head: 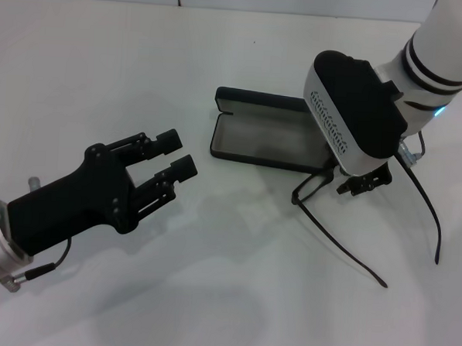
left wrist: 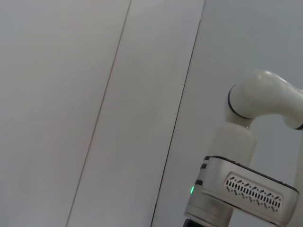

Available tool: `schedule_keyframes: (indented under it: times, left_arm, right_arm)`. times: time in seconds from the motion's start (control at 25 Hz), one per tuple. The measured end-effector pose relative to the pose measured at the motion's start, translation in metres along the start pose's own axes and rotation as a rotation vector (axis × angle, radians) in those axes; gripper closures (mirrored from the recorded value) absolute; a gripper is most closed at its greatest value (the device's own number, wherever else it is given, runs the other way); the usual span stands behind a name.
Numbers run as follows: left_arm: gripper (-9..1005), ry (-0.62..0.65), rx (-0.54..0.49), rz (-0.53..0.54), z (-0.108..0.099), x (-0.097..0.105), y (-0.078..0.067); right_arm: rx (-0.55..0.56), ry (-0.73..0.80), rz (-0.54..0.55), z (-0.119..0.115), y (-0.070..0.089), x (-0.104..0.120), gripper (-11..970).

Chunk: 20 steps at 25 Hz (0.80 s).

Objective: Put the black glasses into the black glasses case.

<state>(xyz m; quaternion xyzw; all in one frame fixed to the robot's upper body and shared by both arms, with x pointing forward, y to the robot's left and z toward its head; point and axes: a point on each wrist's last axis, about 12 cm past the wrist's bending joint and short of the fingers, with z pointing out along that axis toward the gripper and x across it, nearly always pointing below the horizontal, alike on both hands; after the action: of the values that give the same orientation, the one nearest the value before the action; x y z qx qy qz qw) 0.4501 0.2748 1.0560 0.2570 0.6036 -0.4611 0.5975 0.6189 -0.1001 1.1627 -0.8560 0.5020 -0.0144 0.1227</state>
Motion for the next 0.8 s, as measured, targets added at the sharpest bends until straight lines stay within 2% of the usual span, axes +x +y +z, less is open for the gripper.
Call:
schedule_keyframes:
  times: [0.16,0.48,0.6,0.8]
  left_arm:
    - [564,-0.002,-0.004,-0.007,-0.001,0.001,0.0]
    - [565,-0.005,-0.007,-0.005,-0.001,0.001,0.0]
    - [565,-0.011,0.005,-0.003,0.001,-0.001,0.0]
    - [565,-0.049,0.071,0.002,0.003,-0.006,-0.006]
  right_arm:
    - [-0.005,0.002,0.006,0.002,0.003,0.001,423]
    - [0.006,-0.001,0.041,0.003,0.015,0.0,832]
    - [0.013,-0.018,0.066,-0.001,0.022,0.001,840]
    - [0.087,-0.116,0.154,-0.029,0.034,0.009,847]
